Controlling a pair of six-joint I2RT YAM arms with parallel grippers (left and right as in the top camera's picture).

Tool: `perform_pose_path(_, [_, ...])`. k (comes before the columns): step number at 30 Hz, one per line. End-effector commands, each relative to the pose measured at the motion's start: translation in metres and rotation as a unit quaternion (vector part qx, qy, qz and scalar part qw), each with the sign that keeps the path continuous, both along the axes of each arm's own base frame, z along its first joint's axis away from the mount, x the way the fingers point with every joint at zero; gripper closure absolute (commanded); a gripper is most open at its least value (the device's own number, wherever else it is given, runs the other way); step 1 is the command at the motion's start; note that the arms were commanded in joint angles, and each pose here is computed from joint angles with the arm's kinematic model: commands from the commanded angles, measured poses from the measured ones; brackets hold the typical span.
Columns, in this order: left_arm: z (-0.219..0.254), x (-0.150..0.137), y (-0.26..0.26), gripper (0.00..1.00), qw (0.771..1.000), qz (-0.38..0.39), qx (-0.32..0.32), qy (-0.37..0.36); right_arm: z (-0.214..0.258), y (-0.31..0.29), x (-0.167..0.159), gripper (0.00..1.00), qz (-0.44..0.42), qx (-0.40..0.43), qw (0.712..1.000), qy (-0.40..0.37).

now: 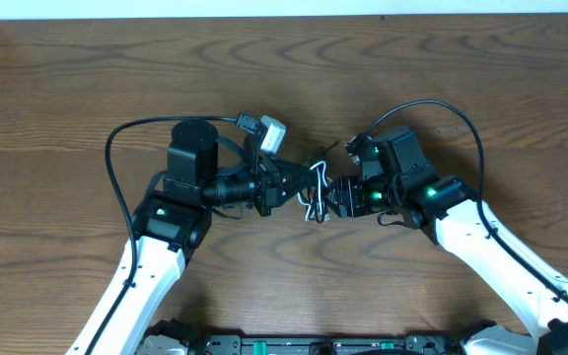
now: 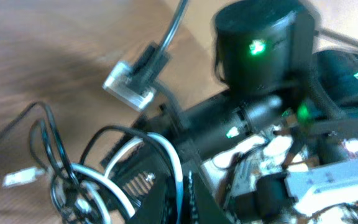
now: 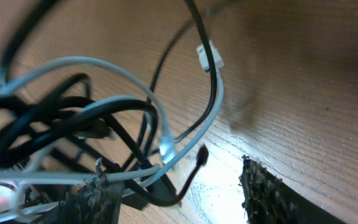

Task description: Untangle cables

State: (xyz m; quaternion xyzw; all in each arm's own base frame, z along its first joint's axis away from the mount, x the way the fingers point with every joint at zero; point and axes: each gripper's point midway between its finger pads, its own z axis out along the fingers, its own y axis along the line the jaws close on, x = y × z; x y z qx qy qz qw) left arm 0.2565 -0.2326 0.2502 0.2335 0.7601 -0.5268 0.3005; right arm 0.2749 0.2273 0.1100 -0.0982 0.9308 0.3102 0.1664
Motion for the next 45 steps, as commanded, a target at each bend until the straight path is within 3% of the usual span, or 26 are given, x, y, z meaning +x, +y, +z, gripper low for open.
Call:
perform_pose_path(1, [0.021, -0.012, -0.006, 0.92, 0.998, -0.028, -0.046, 0.029, 0.005, 0.003, -0.002, 0.43, 0.012, 0.008, 1.0, -0.006])
perform_pose_path(3, [0.025, -0.01, -0.006, 0.93, 0.998, -0.028, -0.05, 0.017, 0.006, 0.005, -0.003, 0.5, 0.016, 0.015, 1.0, -0.004])
perform_pose_path(6, [0.025, -0.01, -0.006, 0.93, 0.998, -0.028, -0.051, 0.015, 0.004, 0.001, 0.001, 0.97, 0.006, 0.003, 1.0, -0.01])
perform_pose_path(7, [0.025, -0.01, -0.006, 0.93, 0.998, -0.028, -0.05, 0.015, 0.002, -0.003, 0.004, 0.99, -0.006, -0.01, 1.0, -0.012])
perform_pose_path(10, [0.025, -0.01, -0.006, 0.93, 0.998, -0.029, -0.049, 0.009, -0.016, -0.033, 0.008, 0.99, -0.093, -0.077, 0.993, 0.012])
perform_pose_path(13, [0.021, -0.011, -0.005, 0.92, 0.999, -0.033, -0.04, -0.004, -0.036, -0.089, 0.003, 0.99, -0.21, -0.198, 0.957, 0.037])
perform_pose_path(15, [0.003, -0.007, -0.001, 0.92, 1.0, -0.008, -0.009, 0.016, -0.041, -0.134, -0.01, 0.99, -0.293, -0.282, 0.912, 0.053])
perform_pose_path(17, [-0.011, -0.004, 0.004, 0.92, 0.999, 0.016, 0.017, 0.035, -0.042, -0.136, -0.011, 0.99, -0.297, -0.283, 0.91, 0.057])
perform_pose_path(20, [-0.024, 0.002, 0.01, 0.93, 0.997, 0.045, 0.043, 0.05, -0.038, -0.079, -0.01, 0.83, -0.136, -0.185, 0.972, 0.054])
perform_pose_path(22, [-0.027, 0.008, 0.014, 0.93, 0.995, 0.064, 0.053, 0.047, -0.013, -0.014, -0.026, 0.6, 0.046, -0.035, 0.998, 0.033])
perform_pose_path(23, [-0.028, 0.01, 0.015, 0.93, 0.994, 0.074, 0.056, 0.053, 0.001, 0.006, -0.035, 0.5, 0.092, 0.025, 0.995, 0.032])
perform_pose_path(25, [-0.028, 0.012, 0.015, 0.93, 0.993, 0.085, 0.051, 0.069, 0.022, 0.029, -0.043, 0.46, 0.137, 0.092, 0.986, 0.023])
perform_pose_path(29, [-0.025, 0.013, 0.015, 0.92, 0.992, 0.089, 0.044, 0.075, 0.04, 0.048, -0.048, 0.44, 0.177, 0.14, 0.974, -0.003])
perform_pose_path(31, [-0.022, 0.014, 0.014, 0.93, 0.991, 0.095, 0.033, 0.087, 0.044, 0.051, -0.045, 0.47, 0.178, 0.147, 0.973, -0.011])
perform_pose_path(34, [-0.003, 0.012, 0.006, 0.92, 0.994, 0.073, -0.006, 0.084, 0.045, 0.052, -0.04, 0.59, 0.173, 0.144, 0.974, -0.025])
perform_pose_path(36, [0.01, 0.011, 0.002, 0.92, 0.994, 0.059, -0.032, 0.08, 0.039, 0.049, -0.032, 0.71, 0.152, 0.122, 0.98, -0.032])
perform_pose_path(39, [0.015, 0.012, 0.001, 0.93, 0.994, 0.057, -0.042, 0.081, 0.03, 0.042, -0.021, 0.99, 0.107, 0.088, 0.99, -0.03])
perform_pose_path(45, [0.009, 0.013, 0.003, 0.93, 0.997, 0.057, -0.022, 0.054, -0.014, -0.015, -0.003, 0.99, -0.06, -0.066, 0.996, 0.014])
